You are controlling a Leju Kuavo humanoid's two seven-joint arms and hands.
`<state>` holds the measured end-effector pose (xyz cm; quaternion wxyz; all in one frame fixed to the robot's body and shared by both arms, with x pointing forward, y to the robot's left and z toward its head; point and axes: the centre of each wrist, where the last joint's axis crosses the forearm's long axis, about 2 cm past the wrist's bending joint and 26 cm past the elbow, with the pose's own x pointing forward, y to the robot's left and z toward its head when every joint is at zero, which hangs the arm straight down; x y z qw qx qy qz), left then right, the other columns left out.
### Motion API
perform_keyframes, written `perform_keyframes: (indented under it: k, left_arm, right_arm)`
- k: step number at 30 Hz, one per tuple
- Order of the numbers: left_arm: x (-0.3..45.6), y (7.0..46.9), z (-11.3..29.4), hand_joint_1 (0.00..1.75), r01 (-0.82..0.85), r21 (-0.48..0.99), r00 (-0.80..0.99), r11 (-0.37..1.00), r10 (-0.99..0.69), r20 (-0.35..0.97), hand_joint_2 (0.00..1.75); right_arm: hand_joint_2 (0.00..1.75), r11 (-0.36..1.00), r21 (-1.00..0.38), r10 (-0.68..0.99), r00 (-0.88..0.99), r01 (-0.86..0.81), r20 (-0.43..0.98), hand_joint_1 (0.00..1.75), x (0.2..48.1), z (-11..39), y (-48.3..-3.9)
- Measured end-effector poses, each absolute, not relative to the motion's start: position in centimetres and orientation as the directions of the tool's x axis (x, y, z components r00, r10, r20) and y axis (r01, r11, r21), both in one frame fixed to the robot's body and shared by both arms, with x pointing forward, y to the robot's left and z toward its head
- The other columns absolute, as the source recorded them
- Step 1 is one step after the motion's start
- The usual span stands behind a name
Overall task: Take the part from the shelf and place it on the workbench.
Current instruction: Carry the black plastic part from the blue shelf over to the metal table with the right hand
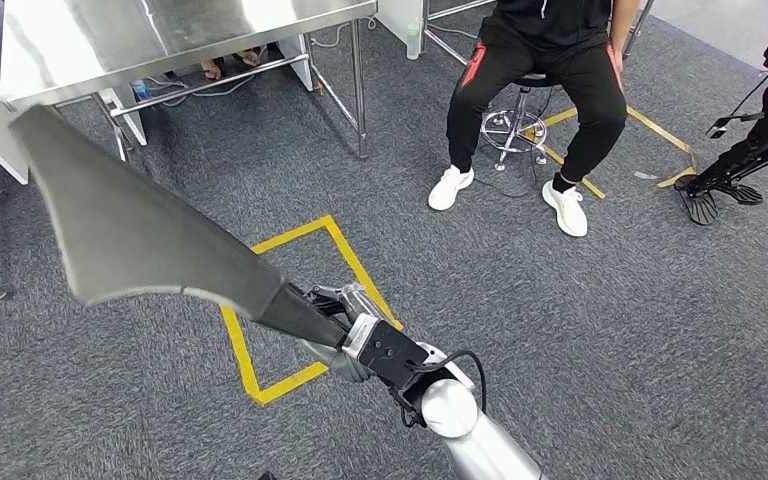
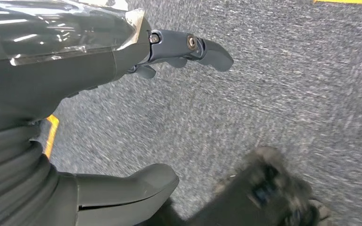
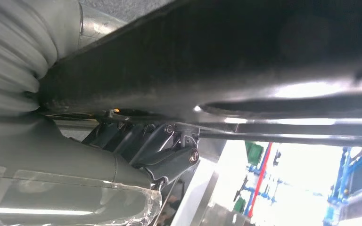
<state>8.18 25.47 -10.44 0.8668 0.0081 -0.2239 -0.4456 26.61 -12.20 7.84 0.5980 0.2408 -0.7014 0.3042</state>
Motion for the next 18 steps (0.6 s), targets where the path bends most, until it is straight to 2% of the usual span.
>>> perform_keyframes:
  k: [18]
  left_arm:
    - [8.18,25.43,-10.43,0.00,0.770,0.211,0.501,0.602,-0.776,0.383,1.75]
  right_arm:
    - [1.75,0.702,-0.135,0.030,-0.161,-0.699,0.987,1.75,26.39,7.59,-12.33]
